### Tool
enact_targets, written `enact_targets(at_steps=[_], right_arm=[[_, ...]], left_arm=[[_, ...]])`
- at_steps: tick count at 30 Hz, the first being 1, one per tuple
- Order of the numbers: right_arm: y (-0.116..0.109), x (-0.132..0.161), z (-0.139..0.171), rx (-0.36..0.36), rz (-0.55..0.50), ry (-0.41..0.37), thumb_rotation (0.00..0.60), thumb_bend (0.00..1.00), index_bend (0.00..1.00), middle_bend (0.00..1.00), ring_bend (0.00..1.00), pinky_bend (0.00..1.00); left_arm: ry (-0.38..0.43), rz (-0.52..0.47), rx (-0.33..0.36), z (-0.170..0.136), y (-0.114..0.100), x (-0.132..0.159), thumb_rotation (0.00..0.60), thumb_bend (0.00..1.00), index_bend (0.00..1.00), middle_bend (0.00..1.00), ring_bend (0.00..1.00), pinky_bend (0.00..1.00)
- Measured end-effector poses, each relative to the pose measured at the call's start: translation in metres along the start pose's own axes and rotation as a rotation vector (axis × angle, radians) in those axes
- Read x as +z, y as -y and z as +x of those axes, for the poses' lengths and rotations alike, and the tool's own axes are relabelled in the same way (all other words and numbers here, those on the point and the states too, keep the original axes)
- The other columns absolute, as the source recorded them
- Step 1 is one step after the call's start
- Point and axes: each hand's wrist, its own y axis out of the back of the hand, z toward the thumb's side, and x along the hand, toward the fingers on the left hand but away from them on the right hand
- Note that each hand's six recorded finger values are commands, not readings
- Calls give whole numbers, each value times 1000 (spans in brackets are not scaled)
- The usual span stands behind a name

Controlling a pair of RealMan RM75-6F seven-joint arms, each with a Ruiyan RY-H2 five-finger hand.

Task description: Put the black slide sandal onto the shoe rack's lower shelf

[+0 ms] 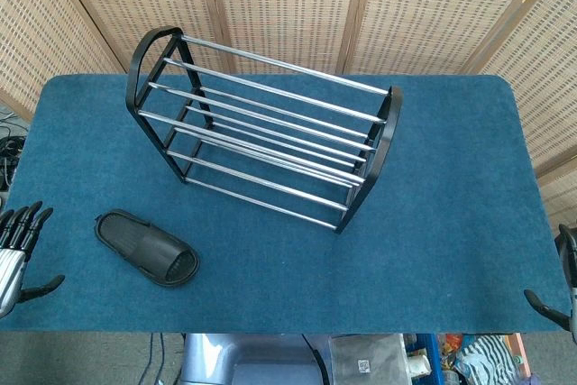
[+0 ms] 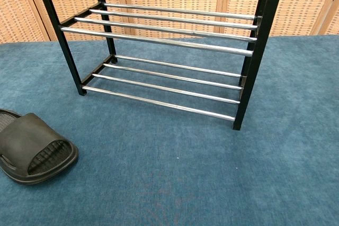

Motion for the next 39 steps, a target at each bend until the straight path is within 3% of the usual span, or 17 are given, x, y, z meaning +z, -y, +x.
enact_targets(at_steps=[10, 18, 24, 30, 39], right_arm=[[5, 0, -3, 16, 12, 7, 600, 0, 0, 0, 0, 0], [11, 0, -6, 27, 43, 23, 600, 0, 0, 0, 0, 0], [19, 1, -10, 43, 71, 42, 600, 0, 0, 0, 0, 0], [24, 0, -13, 51, 81, 59, 600, 0, 0, 0, 0, 0], [23, -3, -14, 52, 72, 71, 600, 0, 0, 0, 0, 0]], left_arm=[[86, 82, -72, 19, 12, -2, 600, 73, 0, 0, 0, 0], [186, 280, -238, 64, 34, -21, 600, 73, 0, 0, 0, 0], [232, 364, -346, 99, 58, -40, 600, 74, 0, 0, 0, 0], [300, 376, -438, 124, 96, -28, 600, 73, 0, 0, 0, 0], [369, 335, -480, 134, 124, -2, 600, 74, 0, 0, 0, 0]])
